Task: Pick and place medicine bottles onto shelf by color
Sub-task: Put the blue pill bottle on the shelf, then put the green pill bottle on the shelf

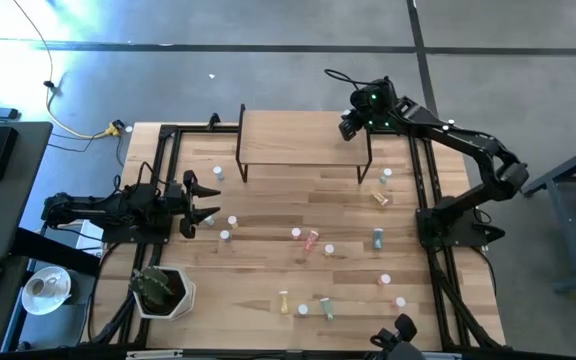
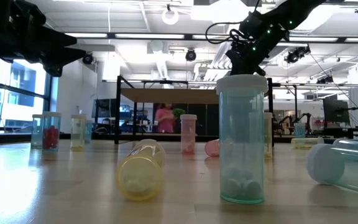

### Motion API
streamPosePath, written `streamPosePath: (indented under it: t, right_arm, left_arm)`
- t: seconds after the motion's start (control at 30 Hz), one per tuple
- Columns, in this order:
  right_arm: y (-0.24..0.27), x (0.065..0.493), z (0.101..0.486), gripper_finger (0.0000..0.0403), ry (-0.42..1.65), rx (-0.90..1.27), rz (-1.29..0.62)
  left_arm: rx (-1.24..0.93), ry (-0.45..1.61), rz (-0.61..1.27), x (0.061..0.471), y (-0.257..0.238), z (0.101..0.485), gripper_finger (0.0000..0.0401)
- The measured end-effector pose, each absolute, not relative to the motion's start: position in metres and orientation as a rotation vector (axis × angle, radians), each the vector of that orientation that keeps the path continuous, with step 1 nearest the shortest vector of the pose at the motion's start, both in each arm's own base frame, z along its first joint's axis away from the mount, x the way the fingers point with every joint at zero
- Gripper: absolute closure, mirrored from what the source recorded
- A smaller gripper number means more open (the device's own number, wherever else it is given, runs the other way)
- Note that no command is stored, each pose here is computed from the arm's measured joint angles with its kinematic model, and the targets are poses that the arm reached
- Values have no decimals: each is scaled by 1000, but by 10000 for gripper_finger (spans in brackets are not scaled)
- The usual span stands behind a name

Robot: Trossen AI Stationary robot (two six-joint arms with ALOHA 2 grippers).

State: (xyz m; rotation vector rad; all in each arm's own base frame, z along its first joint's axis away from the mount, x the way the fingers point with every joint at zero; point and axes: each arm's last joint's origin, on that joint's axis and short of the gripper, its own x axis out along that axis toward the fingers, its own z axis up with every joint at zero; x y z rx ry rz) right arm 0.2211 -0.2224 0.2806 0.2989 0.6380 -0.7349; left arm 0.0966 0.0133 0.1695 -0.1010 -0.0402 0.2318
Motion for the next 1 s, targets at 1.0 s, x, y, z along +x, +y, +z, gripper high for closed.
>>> streamPosePath:
  t: [1.0]
  right_arm:
    - [-227, 226, 330, 230, 572, 217, -729]
  left_arm:
    - [-163, -50, 236, 97, 13, 170, 178]
